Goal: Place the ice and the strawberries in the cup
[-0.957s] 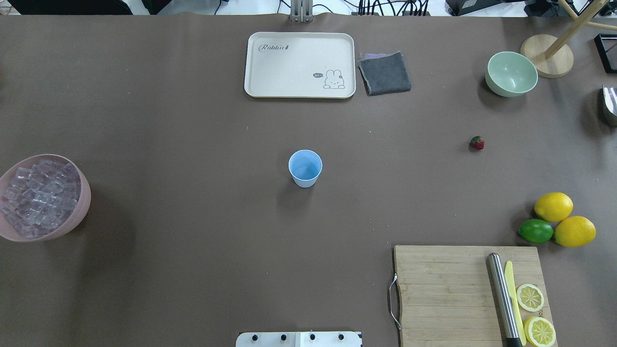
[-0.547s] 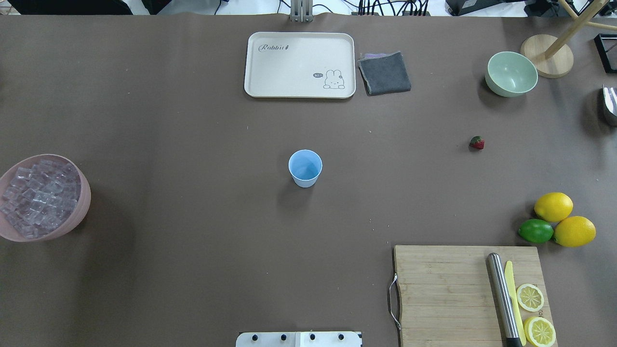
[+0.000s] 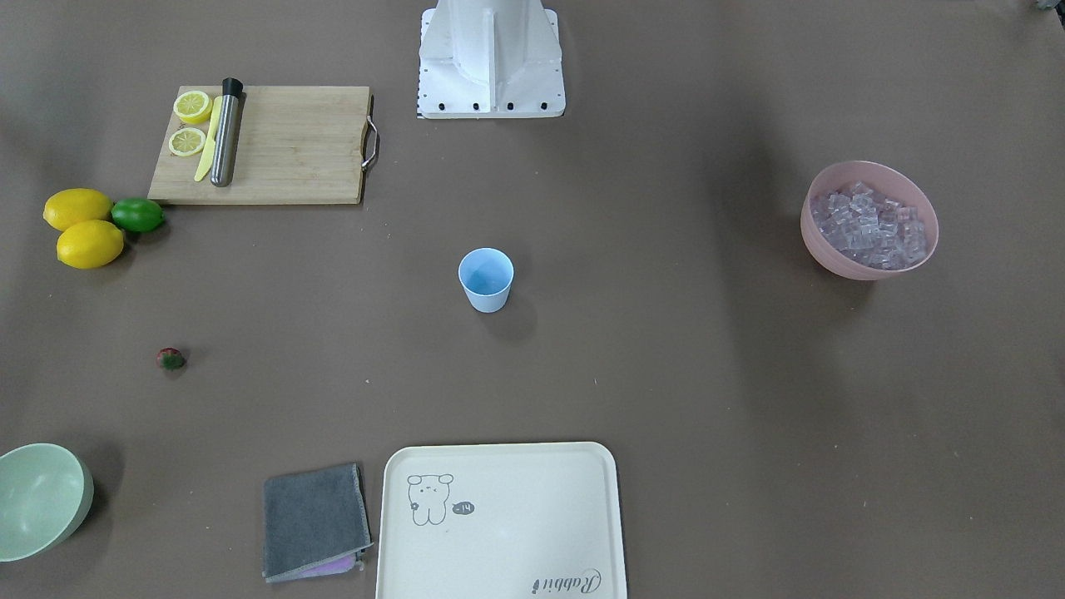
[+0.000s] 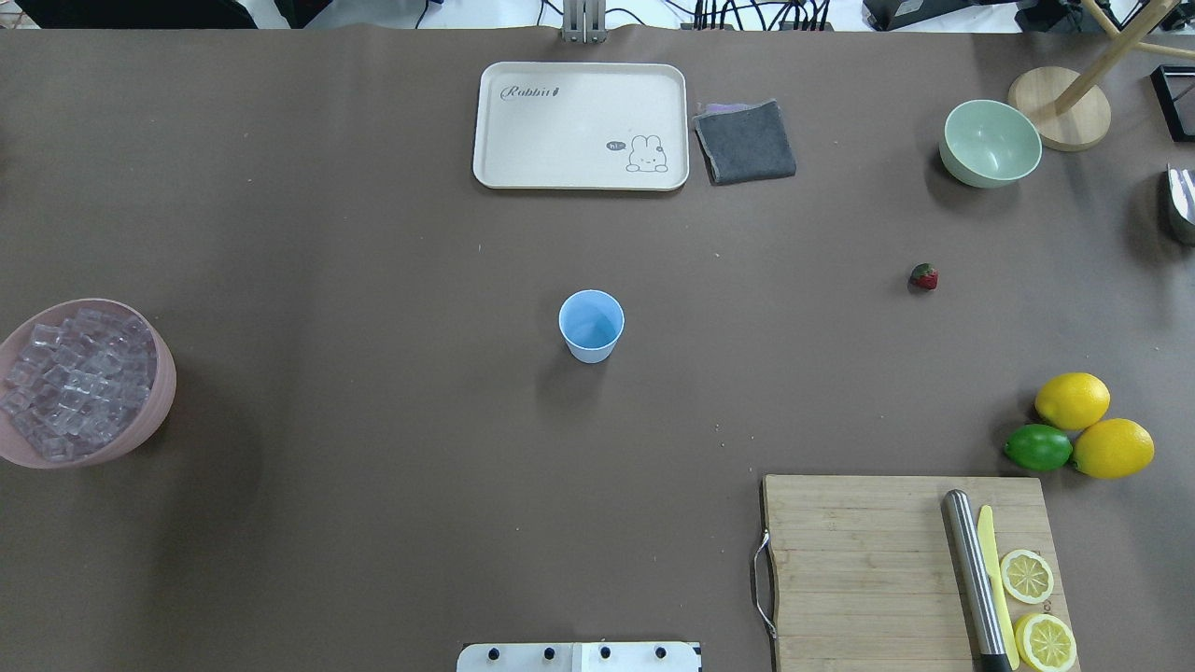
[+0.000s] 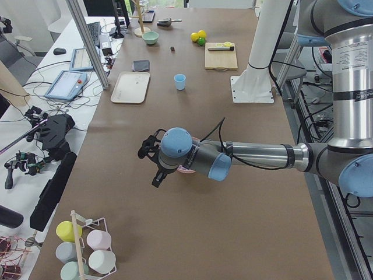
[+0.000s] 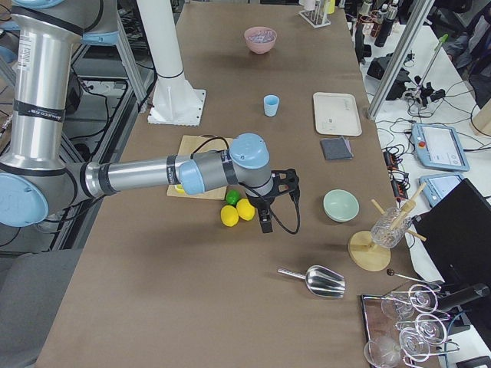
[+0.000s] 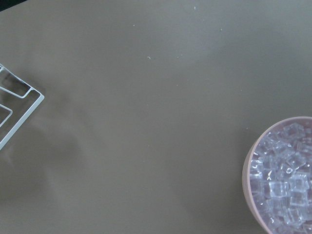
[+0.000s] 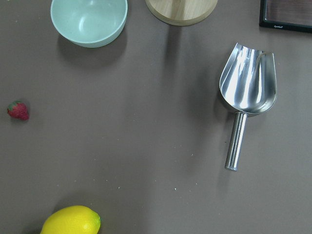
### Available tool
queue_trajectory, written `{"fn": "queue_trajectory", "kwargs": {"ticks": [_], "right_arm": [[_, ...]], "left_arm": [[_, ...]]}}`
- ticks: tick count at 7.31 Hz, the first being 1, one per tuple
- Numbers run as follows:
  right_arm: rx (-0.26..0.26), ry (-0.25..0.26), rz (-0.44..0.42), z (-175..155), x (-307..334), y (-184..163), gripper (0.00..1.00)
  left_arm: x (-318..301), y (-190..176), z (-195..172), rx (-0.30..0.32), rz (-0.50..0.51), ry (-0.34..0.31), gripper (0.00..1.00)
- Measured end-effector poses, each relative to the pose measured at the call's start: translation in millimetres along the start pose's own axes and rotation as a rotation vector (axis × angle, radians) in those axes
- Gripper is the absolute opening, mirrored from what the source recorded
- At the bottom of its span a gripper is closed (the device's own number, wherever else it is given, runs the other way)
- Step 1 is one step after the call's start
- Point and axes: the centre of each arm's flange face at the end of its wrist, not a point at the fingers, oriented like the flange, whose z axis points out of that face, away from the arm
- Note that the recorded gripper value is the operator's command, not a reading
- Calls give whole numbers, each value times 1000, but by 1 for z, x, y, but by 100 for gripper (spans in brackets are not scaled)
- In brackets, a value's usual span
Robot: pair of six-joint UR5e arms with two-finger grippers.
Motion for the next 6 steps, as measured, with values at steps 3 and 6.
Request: {"fn": "queue_trajectory", "kwargs": {"ticks": [3, 6], "right_arm": [[-4, 0, 29, 2, 1, 2, 100], [-9, 3, 34, 5, 5, 3, 100]], "left_arm": [[61, -12, 50, 0, -129, -48, 98], [131, -24, 96, 0, -128, -108, 98]]}}
